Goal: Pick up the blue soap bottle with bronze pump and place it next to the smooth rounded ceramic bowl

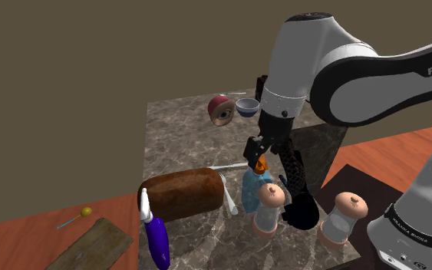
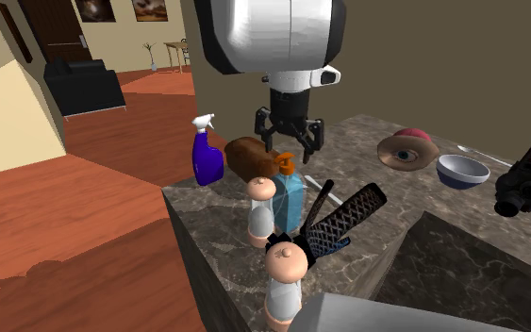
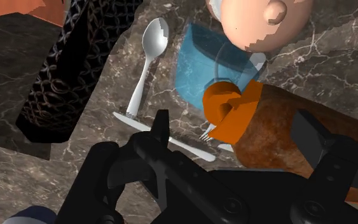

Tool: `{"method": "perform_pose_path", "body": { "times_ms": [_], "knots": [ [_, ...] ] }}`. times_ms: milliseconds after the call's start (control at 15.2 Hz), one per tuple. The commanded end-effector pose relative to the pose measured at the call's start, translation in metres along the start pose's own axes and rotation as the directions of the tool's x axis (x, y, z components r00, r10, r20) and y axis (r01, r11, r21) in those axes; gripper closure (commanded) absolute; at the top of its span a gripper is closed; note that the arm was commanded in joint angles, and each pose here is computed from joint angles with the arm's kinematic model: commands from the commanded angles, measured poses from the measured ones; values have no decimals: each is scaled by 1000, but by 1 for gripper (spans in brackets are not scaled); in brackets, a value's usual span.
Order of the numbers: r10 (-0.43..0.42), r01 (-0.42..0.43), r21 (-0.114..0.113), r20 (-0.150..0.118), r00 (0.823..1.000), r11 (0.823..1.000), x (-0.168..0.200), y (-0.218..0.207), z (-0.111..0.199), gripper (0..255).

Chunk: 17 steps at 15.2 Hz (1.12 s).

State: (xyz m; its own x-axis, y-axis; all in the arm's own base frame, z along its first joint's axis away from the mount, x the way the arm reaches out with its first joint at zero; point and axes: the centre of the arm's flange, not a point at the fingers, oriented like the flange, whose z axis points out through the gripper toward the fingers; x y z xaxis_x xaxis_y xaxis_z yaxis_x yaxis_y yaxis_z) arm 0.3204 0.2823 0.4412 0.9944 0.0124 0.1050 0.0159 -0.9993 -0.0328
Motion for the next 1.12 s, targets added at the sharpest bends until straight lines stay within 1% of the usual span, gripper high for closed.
{"method": "perform_pose_path", "body": {
  "times_ms": [0, 198, 726, 792, 1056],
  "knots": [
    [0, 0, 0, -1, 1000, 1000, -1, 0, 11, 0],
    [0, 0, 0, -1, 1000, 1000, -1, 0, 30, 0],
    [0, 0, 0, 0, 1000, 1000, -1, 0, 30, 0],
    [0, 0, 0, 0, 1000, 1000, -1, 0, 30, 255],
    [0, 0, 0, 0, 1000, 1000, -1, 0, 30, 255]
  ]
}}
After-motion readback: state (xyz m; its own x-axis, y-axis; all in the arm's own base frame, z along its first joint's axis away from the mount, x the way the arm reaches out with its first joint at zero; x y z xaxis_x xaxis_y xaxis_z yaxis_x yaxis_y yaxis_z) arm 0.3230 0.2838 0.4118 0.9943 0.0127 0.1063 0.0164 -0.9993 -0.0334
